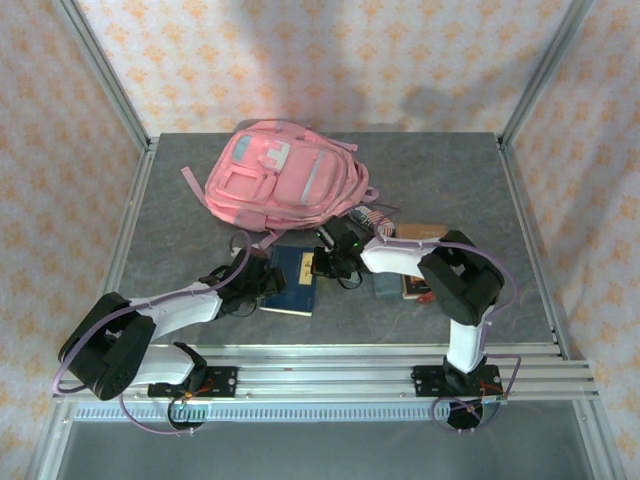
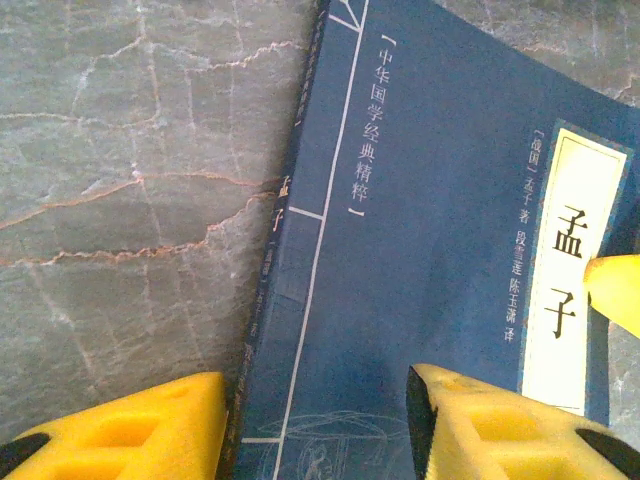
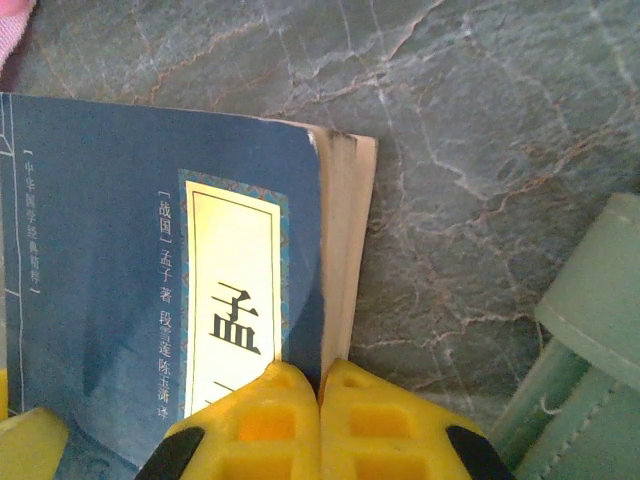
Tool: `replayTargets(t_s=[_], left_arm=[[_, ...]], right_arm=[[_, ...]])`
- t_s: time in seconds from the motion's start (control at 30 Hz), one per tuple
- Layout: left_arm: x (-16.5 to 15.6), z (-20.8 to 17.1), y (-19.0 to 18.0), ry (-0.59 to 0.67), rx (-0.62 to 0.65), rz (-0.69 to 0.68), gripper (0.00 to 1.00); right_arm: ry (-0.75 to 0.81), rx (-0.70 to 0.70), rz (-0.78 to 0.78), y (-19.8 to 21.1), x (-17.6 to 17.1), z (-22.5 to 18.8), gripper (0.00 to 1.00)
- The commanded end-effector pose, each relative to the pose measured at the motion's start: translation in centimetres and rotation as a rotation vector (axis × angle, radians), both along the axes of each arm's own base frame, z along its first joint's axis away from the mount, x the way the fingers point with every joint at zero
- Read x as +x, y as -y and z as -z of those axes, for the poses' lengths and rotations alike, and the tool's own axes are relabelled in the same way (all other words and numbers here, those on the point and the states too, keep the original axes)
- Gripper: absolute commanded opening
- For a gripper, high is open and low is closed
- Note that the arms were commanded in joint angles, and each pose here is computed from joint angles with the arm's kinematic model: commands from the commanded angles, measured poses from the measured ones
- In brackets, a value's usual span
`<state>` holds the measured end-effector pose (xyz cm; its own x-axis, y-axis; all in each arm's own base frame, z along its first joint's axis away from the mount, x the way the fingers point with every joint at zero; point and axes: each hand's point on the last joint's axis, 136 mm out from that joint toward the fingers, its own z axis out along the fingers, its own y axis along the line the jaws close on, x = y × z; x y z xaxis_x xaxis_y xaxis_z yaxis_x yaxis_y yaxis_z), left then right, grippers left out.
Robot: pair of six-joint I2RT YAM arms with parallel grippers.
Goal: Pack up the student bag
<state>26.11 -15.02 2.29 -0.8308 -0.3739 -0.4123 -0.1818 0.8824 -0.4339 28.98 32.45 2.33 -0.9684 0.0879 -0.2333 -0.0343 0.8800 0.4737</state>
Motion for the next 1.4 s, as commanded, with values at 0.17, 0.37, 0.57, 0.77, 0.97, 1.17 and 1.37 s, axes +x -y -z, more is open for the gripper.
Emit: replayTargets(t_s=[0.17,0.37,0.57,0.77,0.97,1.17,1.37], left_arm=[[-0.5,0.6,1.7,-0.006,-0.109,0.036,0.48],[-0.8,-1.4,5.0,0.045,-0.315,0.131,0.35],[-0.9,-4.2,5.0,0.155,-0.383,0.146,0.25],[-1.2,-5.4,4.8,0.208,-0.437,0.129,0.27],[-1.0,-4.4,4.8,0.185,-0.433,0.111,0.31],[-0.6,-4.4,4.9,0.17,-0.414,0.112,0.0],[-0.3,-7.5,4.1,0.246,-0.386,0.099,0.0]], right_arm=[[-0.086,-0.182,0.054,4.1,-2.2,5.6,0.01],[-0.088,-0.174,0.053,4.0,-2.3,5.8,0.01],[-0.094,-0.166,0.056,3.9,-2.4,6.1,0.01],[-0.096,-0.155,0.055,3.5,-2.3,6.1,0.01],[-0.087,-0.142,0.056,3.3,-2.1,5.7,0.02],[-0.053,-0.112,0.052,3.2,-1.8,4.0,0.06],[0.041,-0.005,0.026,3.0,-0.1,-1.7,0.22]])
